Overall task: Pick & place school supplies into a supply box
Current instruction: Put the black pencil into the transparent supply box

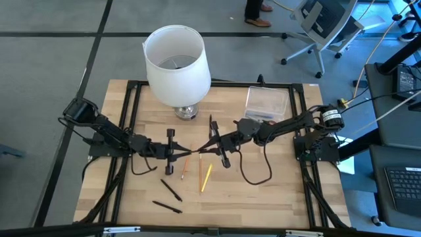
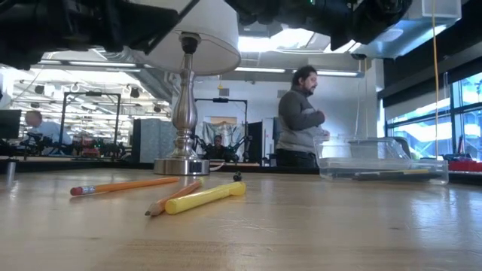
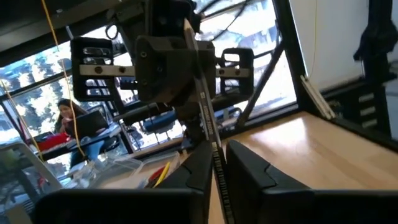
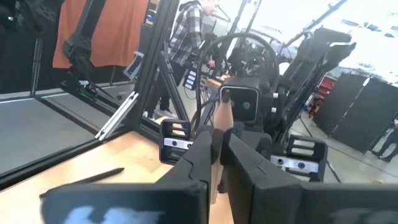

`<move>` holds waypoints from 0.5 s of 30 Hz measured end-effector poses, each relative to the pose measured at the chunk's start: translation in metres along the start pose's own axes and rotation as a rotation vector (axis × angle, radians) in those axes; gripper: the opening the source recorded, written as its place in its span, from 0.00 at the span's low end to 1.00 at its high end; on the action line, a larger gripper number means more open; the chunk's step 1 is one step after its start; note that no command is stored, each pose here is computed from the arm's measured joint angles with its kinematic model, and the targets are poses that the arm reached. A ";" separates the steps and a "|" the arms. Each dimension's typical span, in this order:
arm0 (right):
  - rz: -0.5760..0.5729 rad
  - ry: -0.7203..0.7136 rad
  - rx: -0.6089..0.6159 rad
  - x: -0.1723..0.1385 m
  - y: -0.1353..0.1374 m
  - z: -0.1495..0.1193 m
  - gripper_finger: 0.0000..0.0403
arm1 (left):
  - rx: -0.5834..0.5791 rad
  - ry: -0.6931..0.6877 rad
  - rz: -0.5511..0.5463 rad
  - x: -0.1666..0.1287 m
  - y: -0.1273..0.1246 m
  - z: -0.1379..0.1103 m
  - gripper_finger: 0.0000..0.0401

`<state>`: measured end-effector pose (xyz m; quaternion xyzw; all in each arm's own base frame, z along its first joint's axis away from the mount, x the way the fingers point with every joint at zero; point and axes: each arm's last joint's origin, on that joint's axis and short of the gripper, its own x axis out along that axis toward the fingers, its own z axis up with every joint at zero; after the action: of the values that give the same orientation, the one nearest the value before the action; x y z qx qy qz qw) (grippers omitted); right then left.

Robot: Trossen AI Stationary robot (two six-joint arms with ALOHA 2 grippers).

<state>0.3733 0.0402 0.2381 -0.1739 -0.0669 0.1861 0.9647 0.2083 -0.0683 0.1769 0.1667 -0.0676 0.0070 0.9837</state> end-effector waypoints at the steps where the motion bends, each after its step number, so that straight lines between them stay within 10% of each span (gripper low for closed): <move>1: 0.002 0.006 0.002 0.000 0.000 -0.001 0.07 | 0.007 0.011 -0.002 0.000 0.000 -0.001 0.10; 15: -0.002 0.194 0.054 -0.011 0.001 0.002 0.07 | 0.027 0.156 0.230 -0.004 -0.001 -0.006 0.22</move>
<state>0.3629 0.0373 0.2393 -0.1651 0.0318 0.1693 0.9711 0.2052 -0.0674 0.1704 0.1701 -0.0093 0.1334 0.9763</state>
